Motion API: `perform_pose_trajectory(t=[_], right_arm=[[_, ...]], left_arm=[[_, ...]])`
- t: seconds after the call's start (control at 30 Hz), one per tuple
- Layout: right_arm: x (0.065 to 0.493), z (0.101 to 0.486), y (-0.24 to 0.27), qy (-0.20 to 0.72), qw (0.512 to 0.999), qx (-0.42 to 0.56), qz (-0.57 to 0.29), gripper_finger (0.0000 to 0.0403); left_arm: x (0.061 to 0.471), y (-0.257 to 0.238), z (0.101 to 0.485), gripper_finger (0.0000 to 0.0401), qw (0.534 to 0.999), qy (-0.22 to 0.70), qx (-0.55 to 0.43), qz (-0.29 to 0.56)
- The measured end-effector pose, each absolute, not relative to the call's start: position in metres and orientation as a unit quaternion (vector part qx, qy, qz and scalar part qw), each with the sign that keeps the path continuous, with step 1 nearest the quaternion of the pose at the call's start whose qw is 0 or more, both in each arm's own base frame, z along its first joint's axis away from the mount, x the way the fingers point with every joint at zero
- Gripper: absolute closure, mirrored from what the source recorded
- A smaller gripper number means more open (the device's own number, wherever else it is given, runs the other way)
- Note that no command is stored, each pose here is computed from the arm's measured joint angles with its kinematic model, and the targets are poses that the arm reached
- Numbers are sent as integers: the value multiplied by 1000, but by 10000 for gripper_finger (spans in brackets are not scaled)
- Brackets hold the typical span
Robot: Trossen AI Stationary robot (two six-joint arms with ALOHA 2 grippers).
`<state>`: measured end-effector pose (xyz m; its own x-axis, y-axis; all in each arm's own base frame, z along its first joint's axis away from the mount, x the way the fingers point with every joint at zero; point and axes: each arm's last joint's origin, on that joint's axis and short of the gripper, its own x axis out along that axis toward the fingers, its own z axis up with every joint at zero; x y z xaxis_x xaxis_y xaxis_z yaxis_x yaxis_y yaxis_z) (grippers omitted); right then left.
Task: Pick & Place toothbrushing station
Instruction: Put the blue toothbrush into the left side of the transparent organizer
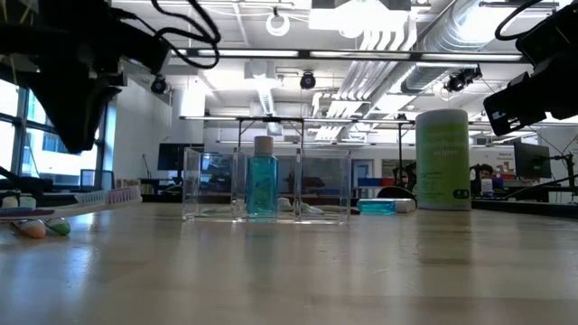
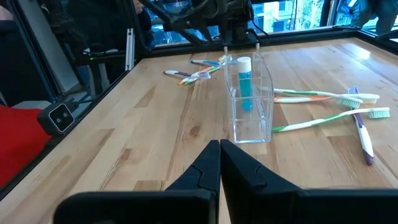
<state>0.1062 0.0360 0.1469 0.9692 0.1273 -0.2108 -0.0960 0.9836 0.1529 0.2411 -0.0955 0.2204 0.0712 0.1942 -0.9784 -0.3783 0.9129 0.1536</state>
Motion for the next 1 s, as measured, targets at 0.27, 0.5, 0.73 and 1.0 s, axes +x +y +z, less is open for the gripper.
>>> perform_pose_trajectory(t=[0.27,0.5,0.73,1.0], right_arm=[[106,147,36,111,990,73,56,400],[106,147,36,111,990,73,56,400],[106,147,36,111,990,72,56,400],[106,147,36,111,990,73,56,400]], left_arm=[[236,-89,199,275,713,647,-141,231],[231,-79,179,275,704,649,-152,246],[236,-63,177,275,688,639,-200,280],[238,-56,177,275,679,631,-228,299]])
